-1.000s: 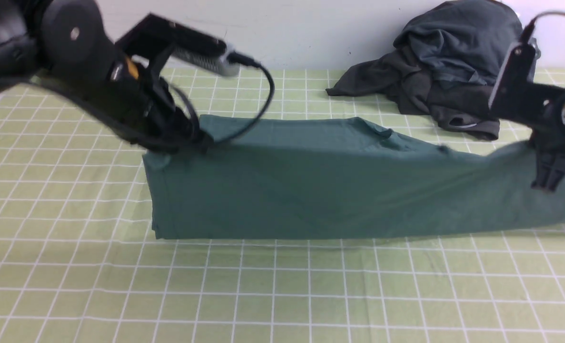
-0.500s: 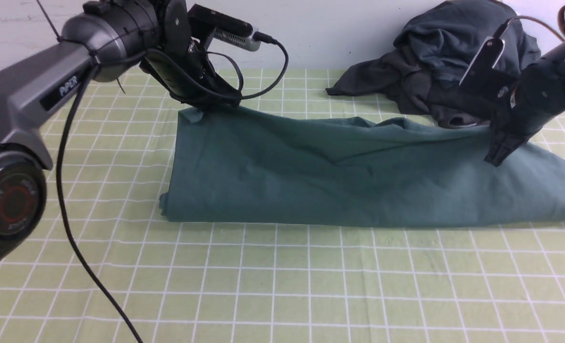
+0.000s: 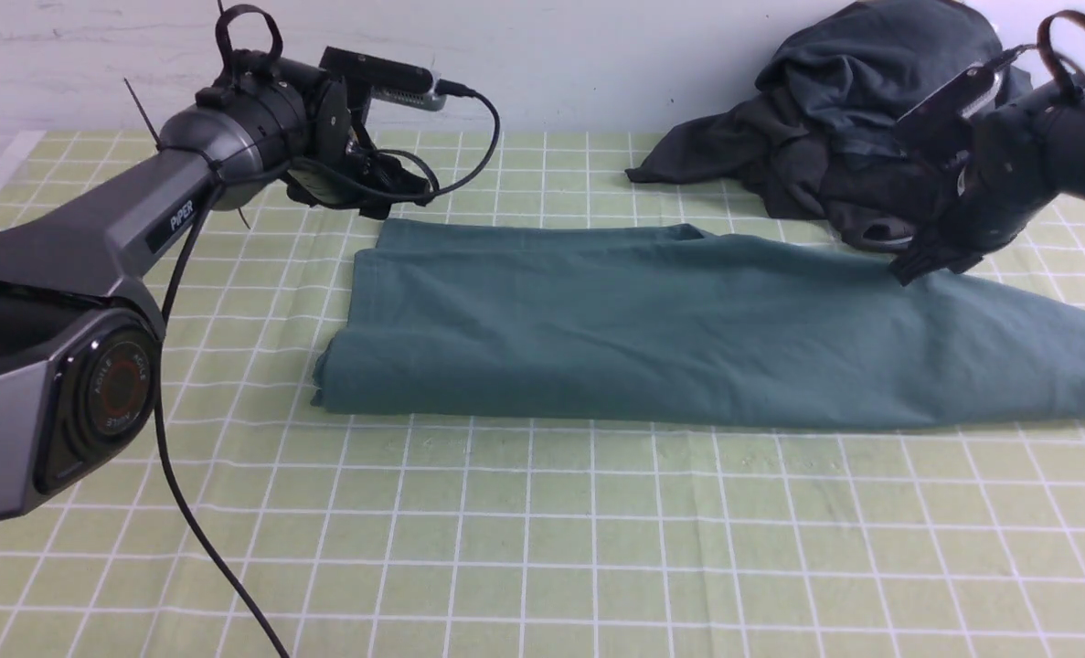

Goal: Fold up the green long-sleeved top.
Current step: Use both arms to drag the lower edge of the fabric forward and fold it over the upper edge, then use the right arm to clamp the right edge of the fabric

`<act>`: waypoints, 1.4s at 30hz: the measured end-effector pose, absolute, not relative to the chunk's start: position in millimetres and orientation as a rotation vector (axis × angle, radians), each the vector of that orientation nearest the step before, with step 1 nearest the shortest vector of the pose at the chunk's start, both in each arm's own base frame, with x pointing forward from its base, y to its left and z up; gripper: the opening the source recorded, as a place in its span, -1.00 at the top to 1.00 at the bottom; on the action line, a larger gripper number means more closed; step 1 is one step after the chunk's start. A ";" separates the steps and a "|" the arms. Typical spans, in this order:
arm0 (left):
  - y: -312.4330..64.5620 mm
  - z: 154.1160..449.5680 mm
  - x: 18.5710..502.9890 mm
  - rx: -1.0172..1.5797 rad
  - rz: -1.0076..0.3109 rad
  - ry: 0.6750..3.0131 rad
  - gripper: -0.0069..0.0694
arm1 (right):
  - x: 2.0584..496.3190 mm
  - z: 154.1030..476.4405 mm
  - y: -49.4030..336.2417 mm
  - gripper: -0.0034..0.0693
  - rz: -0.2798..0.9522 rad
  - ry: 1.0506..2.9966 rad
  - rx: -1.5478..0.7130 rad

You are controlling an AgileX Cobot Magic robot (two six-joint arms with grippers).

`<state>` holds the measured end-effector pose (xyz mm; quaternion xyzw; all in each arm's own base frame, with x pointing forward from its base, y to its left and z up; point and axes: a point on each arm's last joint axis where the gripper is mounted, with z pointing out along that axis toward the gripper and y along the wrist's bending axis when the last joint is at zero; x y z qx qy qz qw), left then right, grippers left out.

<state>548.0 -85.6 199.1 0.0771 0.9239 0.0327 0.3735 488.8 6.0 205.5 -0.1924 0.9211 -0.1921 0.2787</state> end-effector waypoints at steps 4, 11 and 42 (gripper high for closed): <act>-75.6 231.0 539.3 0.177 0.140 2.415 -0.27 | 487.3 240.2 -2.5 0.23 -0.584 2.540 -0.318; -66.5 309.5 491.8 0.406 0.238 2.551 0.30 | 461.7 265.6 -30.6 0.24 -0.439 2.742 -0.179; -10.8 378.1 142.3 0.342 0.125 2.409 0.83 | 438.2 162.7 -156.9 0.80 0.011 2.932 0.386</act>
